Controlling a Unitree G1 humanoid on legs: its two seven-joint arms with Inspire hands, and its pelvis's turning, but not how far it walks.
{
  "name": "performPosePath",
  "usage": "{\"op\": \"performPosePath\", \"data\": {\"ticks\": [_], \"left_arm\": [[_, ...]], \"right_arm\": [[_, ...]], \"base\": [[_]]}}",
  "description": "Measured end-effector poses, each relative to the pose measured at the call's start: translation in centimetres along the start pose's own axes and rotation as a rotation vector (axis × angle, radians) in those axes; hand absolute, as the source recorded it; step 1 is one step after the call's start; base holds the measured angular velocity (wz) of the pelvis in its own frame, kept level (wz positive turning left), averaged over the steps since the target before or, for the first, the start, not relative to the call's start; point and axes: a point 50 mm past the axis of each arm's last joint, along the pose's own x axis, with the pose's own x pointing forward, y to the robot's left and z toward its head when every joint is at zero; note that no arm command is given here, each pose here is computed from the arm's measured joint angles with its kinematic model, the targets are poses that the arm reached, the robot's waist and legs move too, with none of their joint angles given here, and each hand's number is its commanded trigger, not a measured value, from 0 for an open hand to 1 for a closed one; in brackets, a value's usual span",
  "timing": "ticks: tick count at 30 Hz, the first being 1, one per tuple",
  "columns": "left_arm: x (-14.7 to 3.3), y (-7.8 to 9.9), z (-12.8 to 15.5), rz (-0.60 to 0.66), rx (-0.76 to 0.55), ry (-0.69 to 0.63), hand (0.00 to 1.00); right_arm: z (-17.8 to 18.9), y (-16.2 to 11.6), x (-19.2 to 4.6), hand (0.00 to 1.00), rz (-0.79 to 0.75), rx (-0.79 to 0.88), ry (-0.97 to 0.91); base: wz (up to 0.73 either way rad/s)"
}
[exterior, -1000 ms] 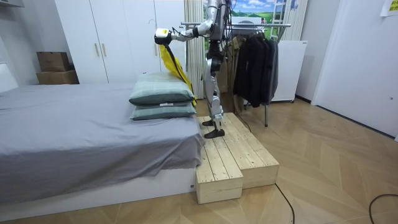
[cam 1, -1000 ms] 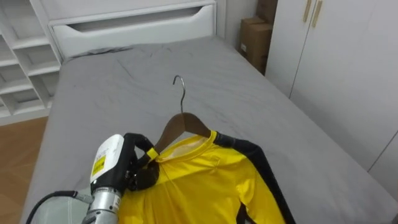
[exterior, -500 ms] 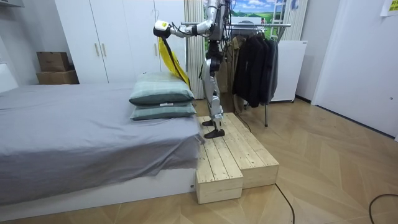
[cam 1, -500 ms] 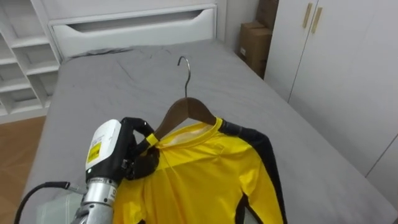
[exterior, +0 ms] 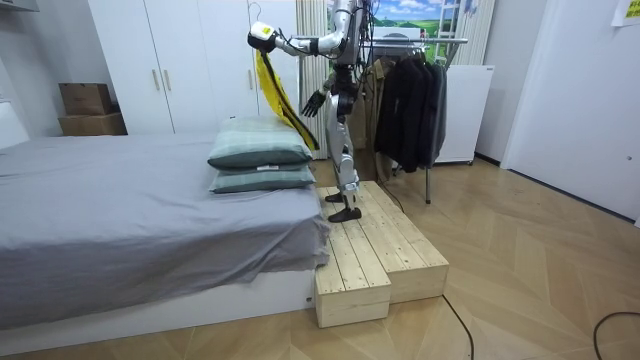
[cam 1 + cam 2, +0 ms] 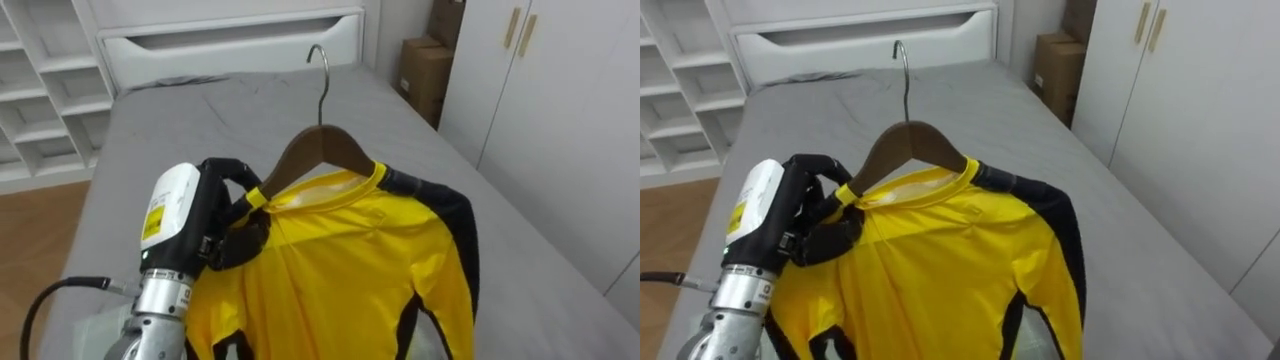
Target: Hang clothes
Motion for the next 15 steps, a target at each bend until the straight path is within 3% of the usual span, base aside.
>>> {"op": "performPosePath", "data": {"ticks": [7, 15], "left_arm": [[0.4, 0.9, 1.1, 0.039, -0.016, -0.062, 1.0], [0.2, 1.5, 1.0, 0.06, -0.014, -0.064, 1.0]], "right_arm": [[6.3, -3.2, 0.0, 0.0, -0.162, -0.179, -0.328], [10.3, -5.3, -1.3, 0.0, -0.29, -0.293, -0.547]], "base": [[0.01], [0.0]]}}
